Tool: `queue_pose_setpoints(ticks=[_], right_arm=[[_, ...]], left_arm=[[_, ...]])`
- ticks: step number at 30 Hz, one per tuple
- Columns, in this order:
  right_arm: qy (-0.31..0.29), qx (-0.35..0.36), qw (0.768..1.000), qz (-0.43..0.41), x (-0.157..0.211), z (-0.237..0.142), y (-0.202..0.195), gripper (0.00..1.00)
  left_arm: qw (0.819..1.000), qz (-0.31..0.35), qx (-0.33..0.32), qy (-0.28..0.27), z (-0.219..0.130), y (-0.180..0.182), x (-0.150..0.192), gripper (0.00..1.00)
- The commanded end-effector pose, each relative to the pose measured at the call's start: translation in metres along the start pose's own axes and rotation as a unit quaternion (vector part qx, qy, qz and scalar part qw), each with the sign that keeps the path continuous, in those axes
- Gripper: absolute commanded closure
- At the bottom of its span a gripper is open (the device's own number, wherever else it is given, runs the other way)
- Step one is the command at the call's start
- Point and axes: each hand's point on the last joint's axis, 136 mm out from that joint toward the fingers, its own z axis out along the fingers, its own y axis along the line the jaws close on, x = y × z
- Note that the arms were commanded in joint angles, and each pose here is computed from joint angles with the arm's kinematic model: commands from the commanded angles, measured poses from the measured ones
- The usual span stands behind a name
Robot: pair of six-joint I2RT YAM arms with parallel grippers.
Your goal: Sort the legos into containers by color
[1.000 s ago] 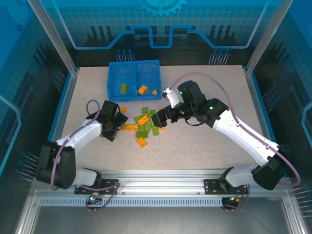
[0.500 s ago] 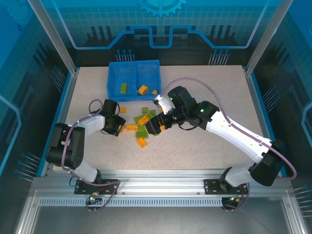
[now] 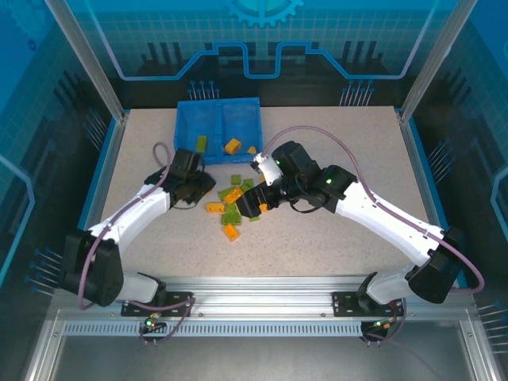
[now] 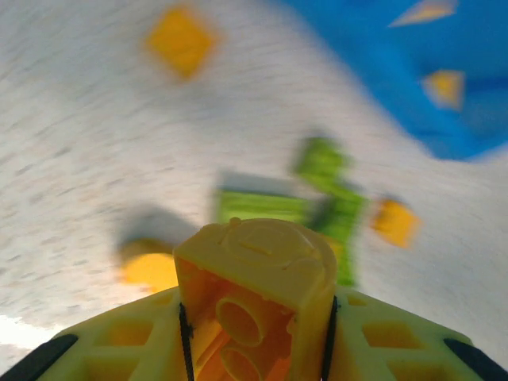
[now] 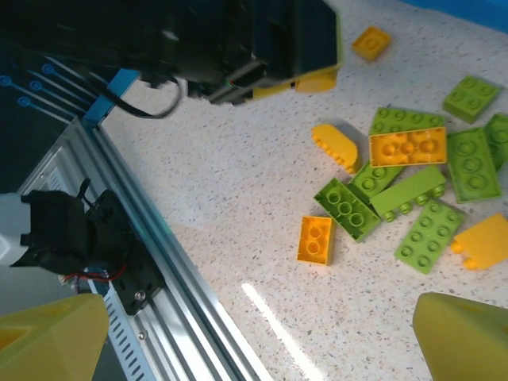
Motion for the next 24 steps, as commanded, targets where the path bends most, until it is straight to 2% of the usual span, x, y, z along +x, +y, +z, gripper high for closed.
queue_pose_setpoints(ticks=[1,6,12,19,24], right_arm=[[-0.033,0.024,0.999,0.002,-0.008,-0.016,0.000,0.00],[-0.057,0.046,0.997,0.006,-0.010,-0.030,-0.006,0.00],[-0.070,0.066,0.995,0.012,-0.004,-0.047,-0.013,0.00],[-0.085,0.073,0.994,0.016,0.003,-0.066,-0.016,0.00],[-0.097,0.075,0.992,0.016,0.006,-0.079,-0.015,0.00]], left_arm=[[0.991,0.115,-0.012,-0.065,-0.025,-0.036,-0.022,0.69],[0.976,0.194,0.009,-0.097,0.005,-0.100,-0.052,0.69],[0.957,0.261,-0.029,-0.124,0.069,-0.146,-0.087,0.67],[0.954,0.268,-0.064,-0.116,0.138,-0.159,-0.101,0.63],[0.959,0.259,-0.067,-0.093,0.165,-0.153,-0.094,0.54]])
